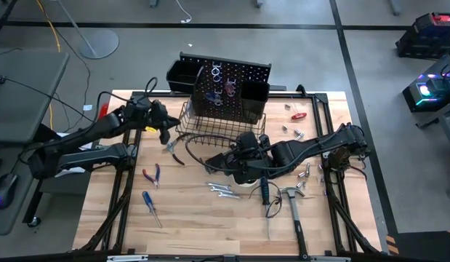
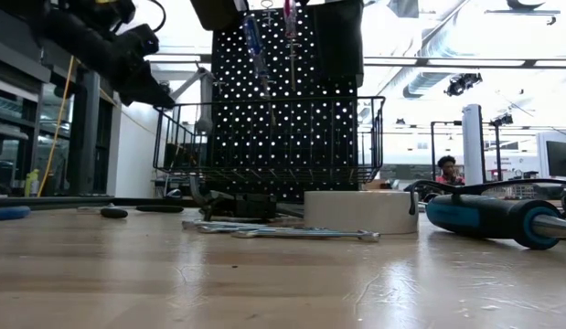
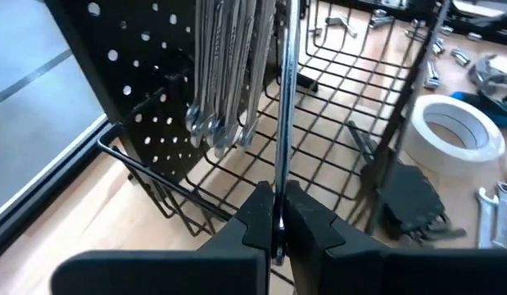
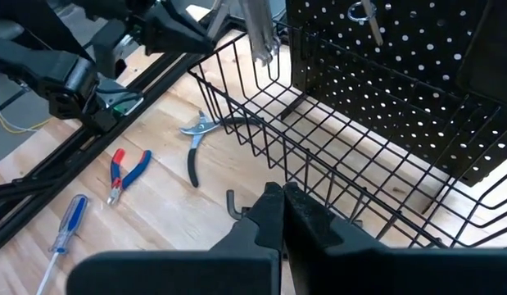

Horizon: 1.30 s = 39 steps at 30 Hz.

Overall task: Hang tools onto peg board
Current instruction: Hang the wrench on the peg board

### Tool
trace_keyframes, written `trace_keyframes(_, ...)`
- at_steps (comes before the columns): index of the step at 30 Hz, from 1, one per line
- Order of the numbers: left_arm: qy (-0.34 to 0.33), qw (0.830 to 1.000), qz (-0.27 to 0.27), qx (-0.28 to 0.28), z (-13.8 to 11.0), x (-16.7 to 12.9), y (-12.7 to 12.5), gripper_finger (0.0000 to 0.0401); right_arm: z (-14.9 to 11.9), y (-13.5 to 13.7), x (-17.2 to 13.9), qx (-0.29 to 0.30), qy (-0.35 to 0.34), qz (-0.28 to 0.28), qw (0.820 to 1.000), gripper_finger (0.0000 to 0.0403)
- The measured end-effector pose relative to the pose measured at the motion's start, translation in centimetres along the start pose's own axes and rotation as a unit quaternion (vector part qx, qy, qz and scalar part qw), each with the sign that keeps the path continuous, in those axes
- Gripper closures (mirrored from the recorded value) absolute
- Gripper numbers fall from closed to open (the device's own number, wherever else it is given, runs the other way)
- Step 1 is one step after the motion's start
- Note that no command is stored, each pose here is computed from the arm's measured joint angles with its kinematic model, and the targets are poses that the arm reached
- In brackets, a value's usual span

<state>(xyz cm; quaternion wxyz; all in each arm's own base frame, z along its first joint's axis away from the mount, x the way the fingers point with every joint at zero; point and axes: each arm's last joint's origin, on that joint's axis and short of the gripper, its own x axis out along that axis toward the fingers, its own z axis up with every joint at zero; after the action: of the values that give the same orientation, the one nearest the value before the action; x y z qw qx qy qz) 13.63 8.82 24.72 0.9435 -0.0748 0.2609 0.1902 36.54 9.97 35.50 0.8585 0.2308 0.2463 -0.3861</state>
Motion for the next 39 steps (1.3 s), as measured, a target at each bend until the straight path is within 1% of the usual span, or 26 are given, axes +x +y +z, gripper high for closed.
trace_keyframes(8,-0.016,0.999,0.023,-0.014,0.5,0.9,0.9,0.0389,0.0,0.0,0.0,0.008,0.001,0.000,1.000,0.0402)
trace_keyframes(13,-0.019,0.997,0.080,-0.012,0.6,1.3,1.5,0.0386,0.0,0.0,0.0,0.008,0.002,0.001,1.000,0.0402)
trace_keyframes(15,-0.018,0.995,0.099,-0.005,0.7,1.3,1.6,0.0379,0.0,0.0,0.0,0.008,0.002,0.001,1.000,0.0402)
trace_keyframes(17,-0.015,0.994,0.106,0.001,0.6,1.3,1.7,0.0365,0.0,0.0,0.0,0.008,0.002,0.001,1.000,0.0402)
trace_keyframes(26,-0.010,0.994,0.109,0.003,0.7,1.2,1.7,0.0267,0.0,0.0,0.0,0.008,0.002,0.001,1.000,0.0402)
trace_keyframes(30,0.001,0.994,0.108,-0.005,0.4,1.1,1.6,0.0230,-0.1,0.0,0.0,0.007,0.002,0.001,1.000,0.0402)
trace_keyframes(34,0.009,0.994,0.103,-0.024,0.1,0.3,1.4,0.0210,-0.2,0.0,-0.1,-0.002,0.011,0.003,1.000,0.0402)
trace_keyframes(39,0.039,0.996,0.036,-0.065,-0.4,-2.1,0.3,0.0206,-1.1,0.1,-1.0,-0.028,0.045,0.014,0.999,0.0402)
